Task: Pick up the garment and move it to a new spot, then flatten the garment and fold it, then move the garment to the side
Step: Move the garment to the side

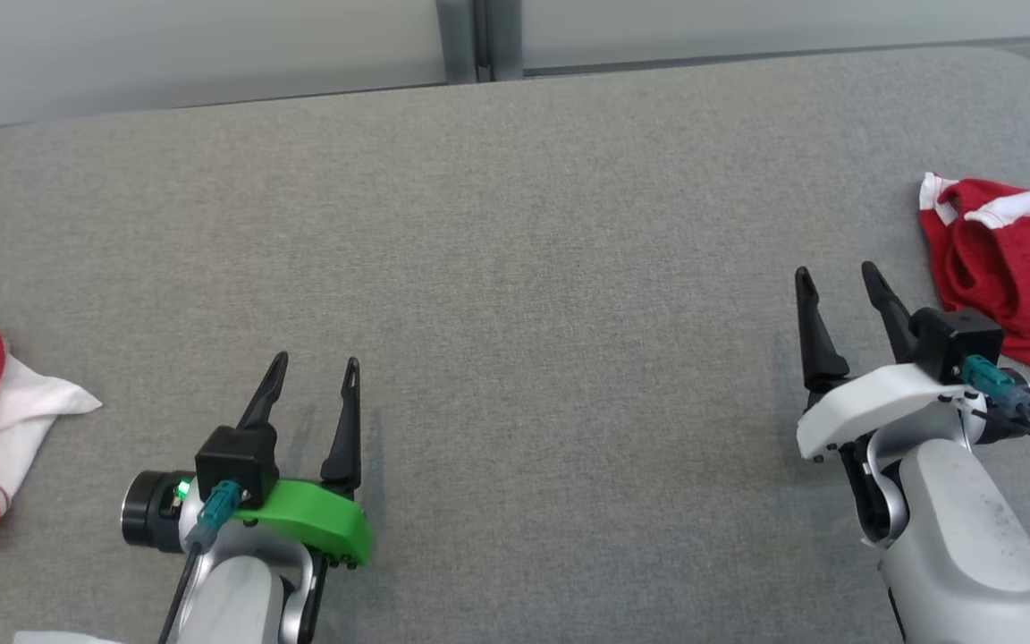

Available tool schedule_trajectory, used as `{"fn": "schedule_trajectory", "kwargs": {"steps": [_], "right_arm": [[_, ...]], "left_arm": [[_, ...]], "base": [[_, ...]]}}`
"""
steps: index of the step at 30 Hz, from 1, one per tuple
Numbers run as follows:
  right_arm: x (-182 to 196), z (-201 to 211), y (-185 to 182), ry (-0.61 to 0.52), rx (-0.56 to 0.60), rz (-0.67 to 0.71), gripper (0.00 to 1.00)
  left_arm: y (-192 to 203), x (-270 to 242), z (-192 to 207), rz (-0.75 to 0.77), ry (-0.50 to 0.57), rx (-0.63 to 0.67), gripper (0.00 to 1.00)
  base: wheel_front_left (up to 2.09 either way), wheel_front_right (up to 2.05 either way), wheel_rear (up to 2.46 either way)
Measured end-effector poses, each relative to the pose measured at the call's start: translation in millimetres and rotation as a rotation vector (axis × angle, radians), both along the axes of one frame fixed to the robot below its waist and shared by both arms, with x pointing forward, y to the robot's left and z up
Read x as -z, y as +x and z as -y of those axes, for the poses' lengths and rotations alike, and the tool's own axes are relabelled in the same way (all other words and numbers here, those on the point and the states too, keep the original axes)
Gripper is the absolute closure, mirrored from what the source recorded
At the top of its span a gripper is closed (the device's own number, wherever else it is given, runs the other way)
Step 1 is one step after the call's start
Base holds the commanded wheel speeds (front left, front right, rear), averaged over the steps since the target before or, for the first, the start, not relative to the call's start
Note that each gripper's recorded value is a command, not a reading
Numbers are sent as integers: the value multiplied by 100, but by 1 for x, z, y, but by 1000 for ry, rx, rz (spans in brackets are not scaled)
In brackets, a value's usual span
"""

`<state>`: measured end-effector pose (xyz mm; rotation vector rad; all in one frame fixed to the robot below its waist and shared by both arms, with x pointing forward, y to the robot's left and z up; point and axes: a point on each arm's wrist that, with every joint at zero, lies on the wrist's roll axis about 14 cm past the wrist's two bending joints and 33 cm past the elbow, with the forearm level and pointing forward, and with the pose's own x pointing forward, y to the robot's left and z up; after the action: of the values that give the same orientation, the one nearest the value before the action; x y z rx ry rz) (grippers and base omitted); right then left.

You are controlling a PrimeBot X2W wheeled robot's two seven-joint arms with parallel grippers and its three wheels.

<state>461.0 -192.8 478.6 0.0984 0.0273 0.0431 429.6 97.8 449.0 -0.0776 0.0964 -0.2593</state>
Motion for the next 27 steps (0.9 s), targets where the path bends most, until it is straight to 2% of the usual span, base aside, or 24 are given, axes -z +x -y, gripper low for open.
{"fn": "schedule_trajectory", "kwargs": {"steps": [7, 13, 27], "right_arm": [[-6, -35, -17, 8, -82, 16, 0], [-7, -39, -35, 31, -78, 16, 0], [-13, -40, -60, 46, -81, 35, 0]], "left_arm": [[-29, 0, -44, -17, 8, -141, 0], [-49, -5, -74, -9, 4, -237, 0], [-67, -7, -85, -1, 0, -270, 0]], "base": [[0, 0, 0], [0, 0, 0], [0, 0, 0]]}}
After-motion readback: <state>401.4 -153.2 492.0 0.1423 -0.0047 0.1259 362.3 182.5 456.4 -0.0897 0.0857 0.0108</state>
